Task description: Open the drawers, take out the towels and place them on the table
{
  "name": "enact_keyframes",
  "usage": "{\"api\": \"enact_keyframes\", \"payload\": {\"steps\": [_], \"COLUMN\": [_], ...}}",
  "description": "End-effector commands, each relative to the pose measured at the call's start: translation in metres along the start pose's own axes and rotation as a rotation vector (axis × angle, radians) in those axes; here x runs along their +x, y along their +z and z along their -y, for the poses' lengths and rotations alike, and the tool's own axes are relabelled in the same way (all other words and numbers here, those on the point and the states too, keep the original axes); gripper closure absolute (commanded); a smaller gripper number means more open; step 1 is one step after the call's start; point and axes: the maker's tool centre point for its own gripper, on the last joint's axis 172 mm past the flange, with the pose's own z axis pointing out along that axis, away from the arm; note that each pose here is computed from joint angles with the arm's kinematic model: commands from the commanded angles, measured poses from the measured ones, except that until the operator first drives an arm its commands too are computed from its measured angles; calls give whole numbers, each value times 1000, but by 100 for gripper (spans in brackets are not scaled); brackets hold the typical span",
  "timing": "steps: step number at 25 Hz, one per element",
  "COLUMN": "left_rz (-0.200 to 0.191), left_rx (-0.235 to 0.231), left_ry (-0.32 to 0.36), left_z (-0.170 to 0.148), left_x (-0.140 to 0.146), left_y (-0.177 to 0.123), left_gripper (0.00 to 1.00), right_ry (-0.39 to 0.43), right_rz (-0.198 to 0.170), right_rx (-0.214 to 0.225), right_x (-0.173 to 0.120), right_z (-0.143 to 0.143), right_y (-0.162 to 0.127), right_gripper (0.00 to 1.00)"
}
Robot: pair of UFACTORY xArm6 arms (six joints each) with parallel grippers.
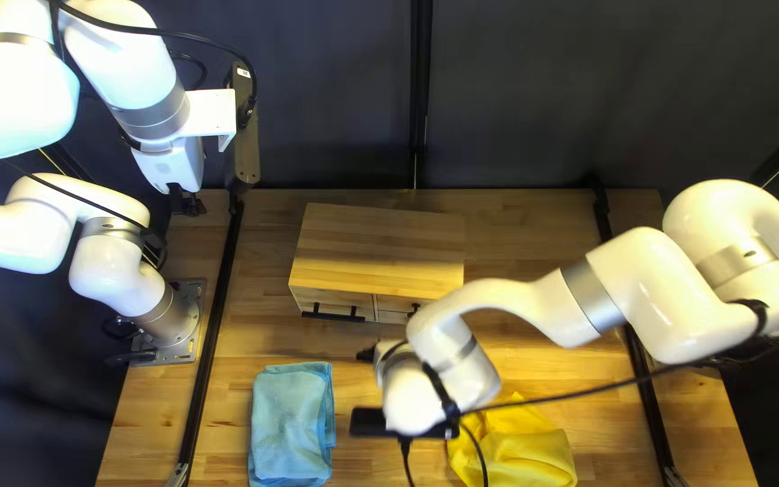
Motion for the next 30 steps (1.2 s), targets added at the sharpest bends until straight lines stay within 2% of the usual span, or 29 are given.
{"api": "enact_keyframes", "payload": {"steps": [1,7,12,15,17,18,23,27,30], "left_rz": [0,0,0,0,0,0,0,0,0], "left_rx": [0,0,0,0,0,0,0,0,0], "left_ry": [0,0,0,0,0,0,0,0,0], "left_z": [0,0,0,0,0,0,0,0,0], "left_x": [0,0,0,0,0,0,0,0,0], "left_y": [0,0,0,0,0,0,0,0,0], "left_gripper": [0,0,0,0,0,0,0,0,0], "right_ry": [80,251,385,466,519,579,775,900,1003], "right_rz": [-50,-101,-129,-143,-156,-170,-203,-217,-218], "right_rx": [2,15,44,61,76,83,72,79,111], "right_x": [16,12,-14,-40,-57,-73,-126,-158,-185], "right_z": [17,50,91,119,132,146,185,219,255], "right_y": [-56,-114,-147,-169,-175,-181,-197,-194,-185], "right_gripper": [0,0,0,0,0,0,0,0,0]}}
